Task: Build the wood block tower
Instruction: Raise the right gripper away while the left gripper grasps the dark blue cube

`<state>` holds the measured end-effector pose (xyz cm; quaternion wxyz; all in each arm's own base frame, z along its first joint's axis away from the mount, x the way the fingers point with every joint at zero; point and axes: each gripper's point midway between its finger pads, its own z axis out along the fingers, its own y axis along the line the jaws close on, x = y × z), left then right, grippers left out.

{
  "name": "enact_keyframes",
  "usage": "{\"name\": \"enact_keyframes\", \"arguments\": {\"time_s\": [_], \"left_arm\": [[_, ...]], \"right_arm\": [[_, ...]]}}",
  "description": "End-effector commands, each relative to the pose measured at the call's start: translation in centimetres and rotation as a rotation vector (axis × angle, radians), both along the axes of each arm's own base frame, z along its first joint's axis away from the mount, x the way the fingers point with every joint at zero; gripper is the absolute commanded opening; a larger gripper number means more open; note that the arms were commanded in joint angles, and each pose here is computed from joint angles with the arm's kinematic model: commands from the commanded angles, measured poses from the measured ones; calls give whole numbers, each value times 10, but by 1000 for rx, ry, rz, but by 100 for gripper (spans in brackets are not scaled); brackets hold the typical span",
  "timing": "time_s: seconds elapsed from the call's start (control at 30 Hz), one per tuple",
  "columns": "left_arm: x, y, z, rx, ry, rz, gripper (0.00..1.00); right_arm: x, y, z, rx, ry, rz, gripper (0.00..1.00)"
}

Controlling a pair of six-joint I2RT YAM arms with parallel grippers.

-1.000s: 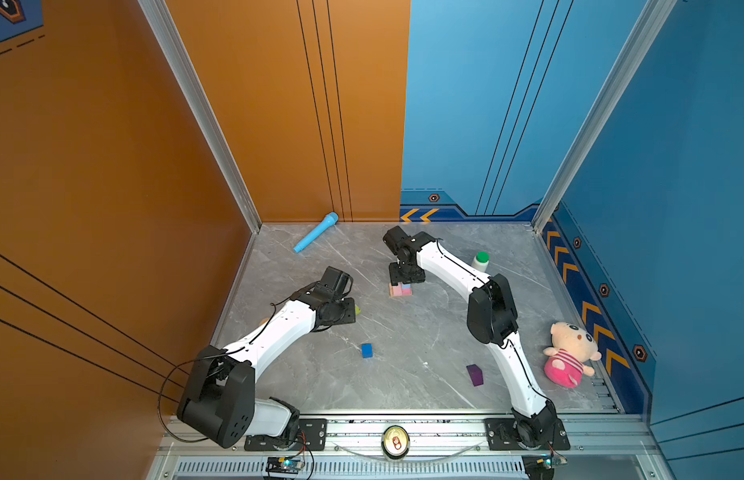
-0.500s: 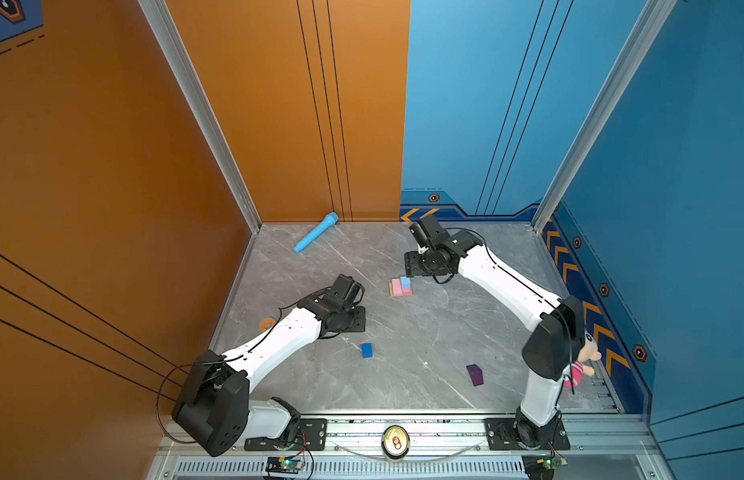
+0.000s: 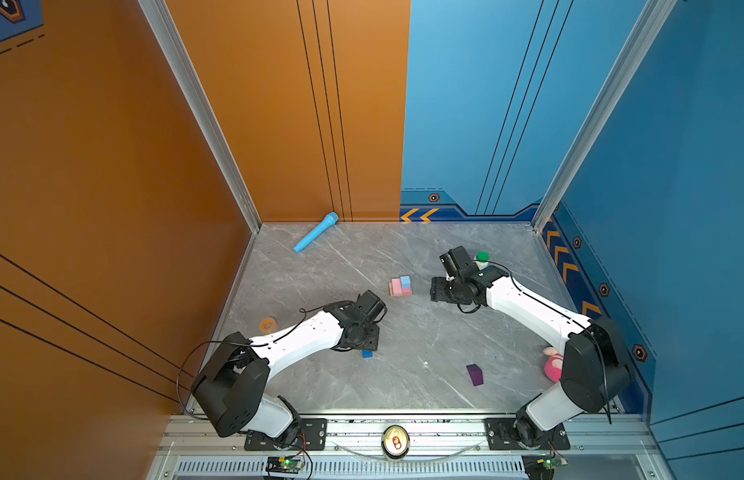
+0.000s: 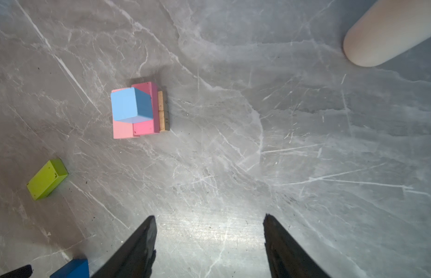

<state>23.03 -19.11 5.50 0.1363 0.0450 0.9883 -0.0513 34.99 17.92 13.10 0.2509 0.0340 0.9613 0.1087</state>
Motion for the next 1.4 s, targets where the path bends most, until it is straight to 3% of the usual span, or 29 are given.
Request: {"name": "enact_keyframes", "arguments": {"time_s": [0.0,0.63,0.97,1.23,1.37], "left_arm": [[-5,8,0,61,11,54,63],[-10,-4,-8,69,34,72,54],[-12,-6,-12,75,46,70,43],[-13,-9,-17,72,64,69,43],[-13,-10,-16,71,60,68,37]], "right_arm": [[4,-3,12,69,-62,-27,71],[-5,-24,-5,115,-48,-71,70],[-6,-26,-9,117,-42,-75,70],[-6,-26,-12,118,-37,-79,70],[-6,-27,-12,120,-37,-80,70]]}}
